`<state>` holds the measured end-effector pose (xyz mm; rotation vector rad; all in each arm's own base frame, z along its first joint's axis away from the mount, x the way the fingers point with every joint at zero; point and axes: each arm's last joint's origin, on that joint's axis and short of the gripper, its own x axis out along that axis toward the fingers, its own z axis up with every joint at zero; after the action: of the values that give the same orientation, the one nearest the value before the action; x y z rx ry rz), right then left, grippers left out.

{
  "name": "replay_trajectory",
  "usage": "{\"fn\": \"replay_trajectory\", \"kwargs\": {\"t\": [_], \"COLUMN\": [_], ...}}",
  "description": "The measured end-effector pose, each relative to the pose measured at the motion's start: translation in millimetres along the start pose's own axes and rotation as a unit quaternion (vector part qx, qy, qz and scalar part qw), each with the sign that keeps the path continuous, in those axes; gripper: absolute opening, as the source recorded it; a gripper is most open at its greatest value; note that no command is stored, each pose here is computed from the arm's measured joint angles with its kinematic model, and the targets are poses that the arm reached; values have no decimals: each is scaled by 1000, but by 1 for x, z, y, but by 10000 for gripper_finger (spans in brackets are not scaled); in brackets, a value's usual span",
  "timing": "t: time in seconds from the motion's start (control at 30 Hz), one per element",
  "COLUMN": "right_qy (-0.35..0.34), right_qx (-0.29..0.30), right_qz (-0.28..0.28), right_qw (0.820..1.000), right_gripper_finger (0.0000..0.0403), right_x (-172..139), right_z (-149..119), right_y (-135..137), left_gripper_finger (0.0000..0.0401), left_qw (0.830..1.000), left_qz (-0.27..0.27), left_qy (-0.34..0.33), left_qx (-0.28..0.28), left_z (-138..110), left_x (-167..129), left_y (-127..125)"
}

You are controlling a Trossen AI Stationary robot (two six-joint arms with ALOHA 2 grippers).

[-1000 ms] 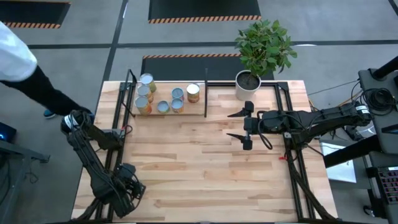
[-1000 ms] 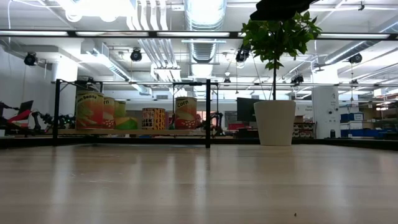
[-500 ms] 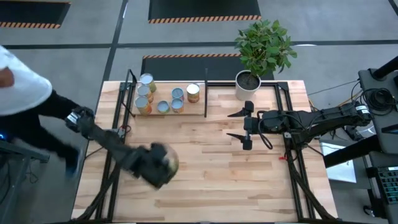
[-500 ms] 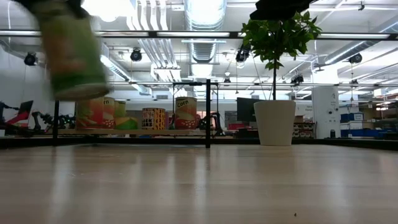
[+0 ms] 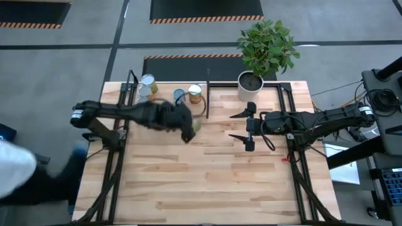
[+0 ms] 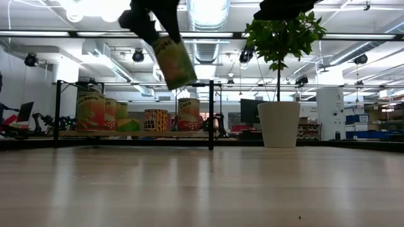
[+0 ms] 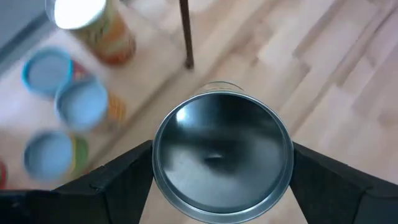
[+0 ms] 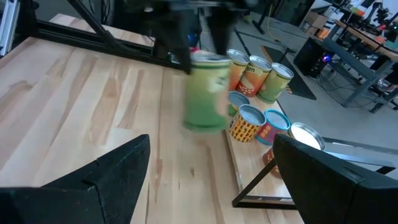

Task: Pick and place cans onto a shelf
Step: Put the green oranges can on the shelf

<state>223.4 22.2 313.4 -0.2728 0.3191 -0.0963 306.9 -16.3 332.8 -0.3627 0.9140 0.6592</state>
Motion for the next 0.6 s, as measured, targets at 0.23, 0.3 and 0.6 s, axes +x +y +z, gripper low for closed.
{"fn": "replay_trajectory", "kwargs": {"t": [0.23,0.3,0.6], "right_qy": [3,6,7], "right_qx": [1,0,-6], "right_qz": [1,1,1], "right_qw": [1000,1000,1000], "right_gripper_finger": [327,327,327], "right_x": [0,0,0], "right_z": [-1,-1,-1], "right_y": [0,0,0], "left_gripper_finger": [311,311,311], "left_qw": [999,999,997], "left_qz": [25,26,49], "left_qy": [-34,-41,-2], "left_qx": [9,7,56], "left_z": [38,43,45], "left_x": [20,23,60], "left_y": [38,44,38]}}
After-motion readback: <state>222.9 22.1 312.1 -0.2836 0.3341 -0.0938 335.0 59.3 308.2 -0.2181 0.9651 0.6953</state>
